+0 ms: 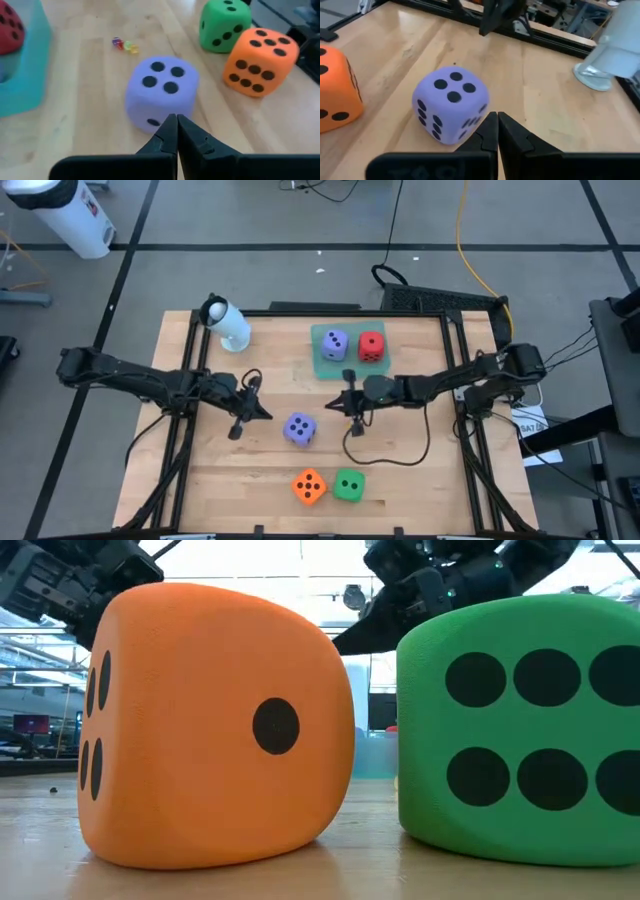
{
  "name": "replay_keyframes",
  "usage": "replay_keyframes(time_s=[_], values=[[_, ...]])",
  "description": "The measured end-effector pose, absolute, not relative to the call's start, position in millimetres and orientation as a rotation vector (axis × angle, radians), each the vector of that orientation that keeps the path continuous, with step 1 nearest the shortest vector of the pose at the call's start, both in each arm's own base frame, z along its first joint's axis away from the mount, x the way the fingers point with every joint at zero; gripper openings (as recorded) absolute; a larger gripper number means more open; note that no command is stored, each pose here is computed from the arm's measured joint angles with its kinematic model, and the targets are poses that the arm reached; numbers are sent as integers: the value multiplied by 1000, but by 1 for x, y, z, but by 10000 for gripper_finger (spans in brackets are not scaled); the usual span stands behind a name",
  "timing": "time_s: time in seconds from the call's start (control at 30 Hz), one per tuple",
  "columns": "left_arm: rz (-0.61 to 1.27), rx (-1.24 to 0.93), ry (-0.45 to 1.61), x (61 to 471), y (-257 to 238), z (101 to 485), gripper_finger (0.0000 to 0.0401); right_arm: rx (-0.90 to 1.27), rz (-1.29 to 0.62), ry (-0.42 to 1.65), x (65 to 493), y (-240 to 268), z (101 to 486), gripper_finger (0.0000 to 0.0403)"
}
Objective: Pick & Place Dice
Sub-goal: Put the large purple die into the bin
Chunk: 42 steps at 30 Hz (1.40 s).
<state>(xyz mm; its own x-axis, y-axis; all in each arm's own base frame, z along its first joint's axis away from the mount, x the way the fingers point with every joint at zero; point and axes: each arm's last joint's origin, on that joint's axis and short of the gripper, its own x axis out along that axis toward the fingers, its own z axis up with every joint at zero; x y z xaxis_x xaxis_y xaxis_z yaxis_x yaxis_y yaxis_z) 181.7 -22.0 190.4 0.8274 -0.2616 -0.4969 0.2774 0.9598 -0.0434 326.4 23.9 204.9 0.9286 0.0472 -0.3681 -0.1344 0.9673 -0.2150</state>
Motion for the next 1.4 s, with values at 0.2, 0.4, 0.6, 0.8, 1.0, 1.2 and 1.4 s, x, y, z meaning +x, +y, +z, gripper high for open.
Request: replay_keyframes(time_s=[0.2, 0.4, 0.6, 0.8, 1.0, 1.2, 1.4], values=[[-379, 29, 581, 202, -40, 190, 4, -191, 53, 372, 335, 16, 200, 0], [-491, 63, 628, 223, -61, 189, 10, -150, -166, 348, 330, 1, 212, 0], [-464, 89, 677, 248, -68, 183, 5, -161, -189, 367, 324, 0, 216, 0], [-428, 142, 744, 271, -58, 167, 4, -162, -190, 379, 323, 0, 216, 0], [-279, 152, 758, 281, -36, 165, 12, -163, -186, 393, 323, 0, 215, 0], [-209, 141, 691, 287, -20, 170, 4, -166, -183, 410, 322, 0, 213, 0], [-98, 140, 701, 288, -7, 170, 5, -166, -176, 427, 321, 2, 212, 0]])
